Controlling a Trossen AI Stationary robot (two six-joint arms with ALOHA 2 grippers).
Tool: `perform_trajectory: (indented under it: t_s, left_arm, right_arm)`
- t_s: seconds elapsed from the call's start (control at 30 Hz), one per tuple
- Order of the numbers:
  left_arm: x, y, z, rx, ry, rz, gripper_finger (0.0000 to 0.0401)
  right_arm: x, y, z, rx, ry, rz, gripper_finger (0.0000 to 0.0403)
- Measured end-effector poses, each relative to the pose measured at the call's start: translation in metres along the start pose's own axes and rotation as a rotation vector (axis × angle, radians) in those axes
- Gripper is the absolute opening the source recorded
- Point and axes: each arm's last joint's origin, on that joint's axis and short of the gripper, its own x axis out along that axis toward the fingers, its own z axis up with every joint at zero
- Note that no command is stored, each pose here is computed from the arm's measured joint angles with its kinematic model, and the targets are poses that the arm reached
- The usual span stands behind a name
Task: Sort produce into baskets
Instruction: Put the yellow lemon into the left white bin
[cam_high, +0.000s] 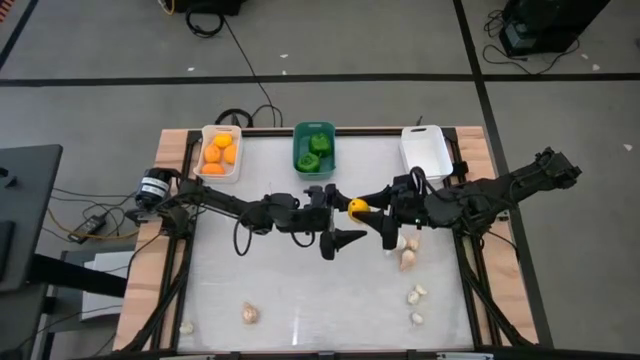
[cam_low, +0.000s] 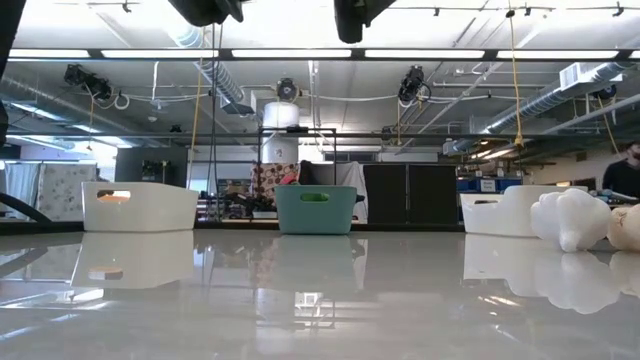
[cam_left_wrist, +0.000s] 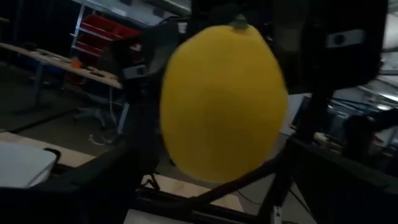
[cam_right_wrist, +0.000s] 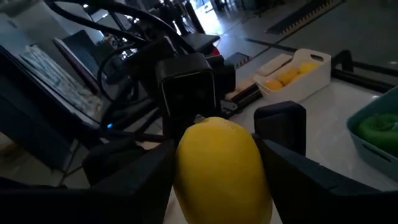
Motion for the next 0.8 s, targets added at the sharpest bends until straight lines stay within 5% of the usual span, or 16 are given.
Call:
perform_trajectory:
  t_s: [0.17, 0.53, 0.8]
  left_arm:
    - [0.0001, 0.0009, 0.0003, -0.017, -0.003, 0.010, 0.0376]
    - [0.0001, 0.0008, 0.0004, 0.010, -0.004, 0.010, 0.0265]
    - [0.0006, 0.0056, 0.0030, 0.011, -0.021, 0.019, 0.0237]
  right_arm:
    - [0.0009, -0.0013, 0.0010, 0.014, -0.003, -0.006, 0.0242]
    - [0.0023, -0.0037, 0.0027, 0.022, -0.009, -0.017, 0.0242]
    - [0.0024, -0.0040, 0.0029, 0.023, -0.012, -0.021, 0.0242]
